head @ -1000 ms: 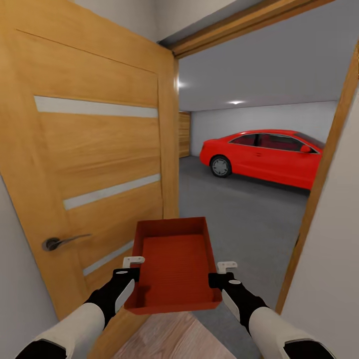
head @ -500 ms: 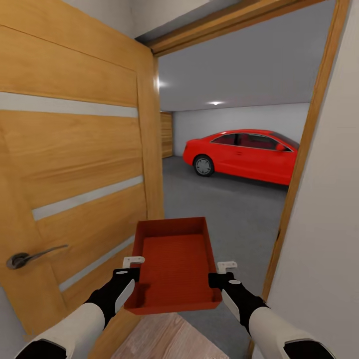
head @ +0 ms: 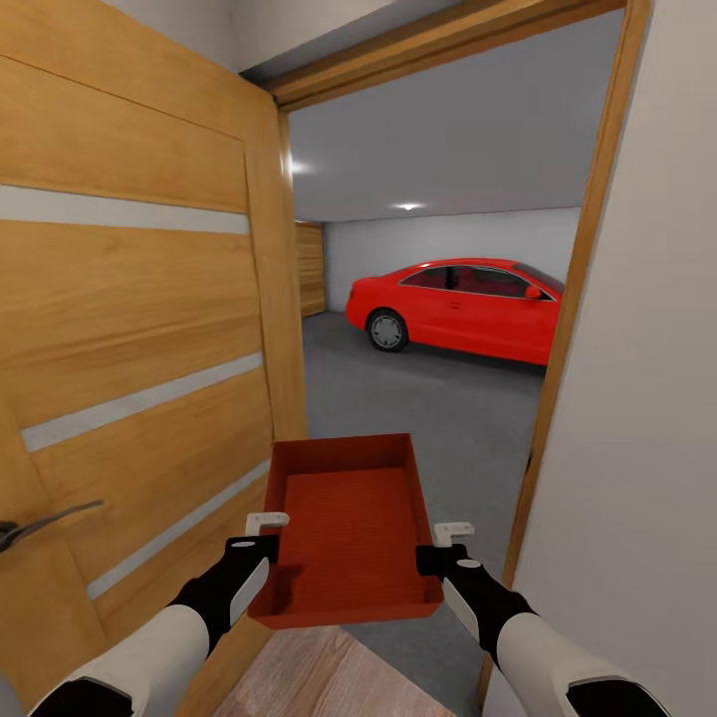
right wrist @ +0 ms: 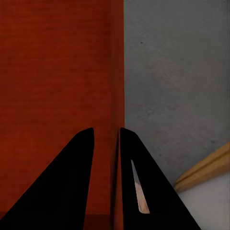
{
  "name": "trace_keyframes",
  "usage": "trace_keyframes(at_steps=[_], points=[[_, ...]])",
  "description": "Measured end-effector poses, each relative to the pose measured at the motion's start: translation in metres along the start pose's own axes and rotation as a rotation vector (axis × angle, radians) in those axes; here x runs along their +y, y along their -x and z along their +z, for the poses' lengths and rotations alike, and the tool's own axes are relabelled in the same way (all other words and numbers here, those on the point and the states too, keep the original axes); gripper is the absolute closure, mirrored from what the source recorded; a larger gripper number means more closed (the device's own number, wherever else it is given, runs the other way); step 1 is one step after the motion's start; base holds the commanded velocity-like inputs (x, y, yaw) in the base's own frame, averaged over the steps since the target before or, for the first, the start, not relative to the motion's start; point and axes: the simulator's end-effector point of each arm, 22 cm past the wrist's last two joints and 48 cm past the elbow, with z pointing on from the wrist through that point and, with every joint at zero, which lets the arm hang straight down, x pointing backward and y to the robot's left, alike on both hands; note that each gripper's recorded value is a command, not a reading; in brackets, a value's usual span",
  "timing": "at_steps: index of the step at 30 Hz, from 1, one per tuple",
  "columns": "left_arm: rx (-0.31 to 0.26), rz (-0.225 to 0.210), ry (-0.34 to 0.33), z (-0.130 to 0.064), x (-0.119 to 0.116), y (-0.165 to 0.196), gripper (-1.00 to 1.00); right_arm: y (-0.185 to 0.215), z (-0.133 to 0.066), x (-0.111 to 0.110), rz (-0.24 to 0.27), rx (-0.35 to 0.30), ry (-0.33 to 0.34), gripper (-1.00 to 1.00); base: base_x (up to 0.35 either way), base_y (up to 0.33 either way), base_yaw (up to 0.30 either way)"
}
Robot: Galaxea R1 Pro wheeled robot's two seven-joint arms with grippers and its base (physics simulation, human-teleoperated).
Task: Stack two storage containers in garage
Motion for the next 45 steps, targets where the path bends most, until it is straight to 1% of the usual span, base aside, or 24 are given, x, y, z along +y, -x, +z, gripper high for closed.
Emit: trace_keyframes(at_steps=[13,27,32,45], points=[[-0.003,-0.001,0.0,-0.0002,0.0,0.0006,1.0,0.0007,-0.0002,-0.0001,0.0,-0.003,0.0,1.0,0.017,0.015,0.0],[-0.004,0.0,-0.001,-0.0004,0.0,0.0009,1.0,0.0007,-0.0004,-0.0001,0.0,-0.004,0.0,1.0,0.193,0.227,-0.006],[0.008,-0.003,-0.003,-0.0003,-0.001,-0.0017,1.0,-0.0033,-0.0003,-0.001,-0.003,0.008,-0.003,1.0,0.176,0.165,-0.179],[0.002,-0.005,-0.001,0.0001,-0.0001,-0.0001,1.0,-0.0012,0.0,-0.0004,-0.006,0.003,-0.001,1.0,0.024,0.005,-0.236]])
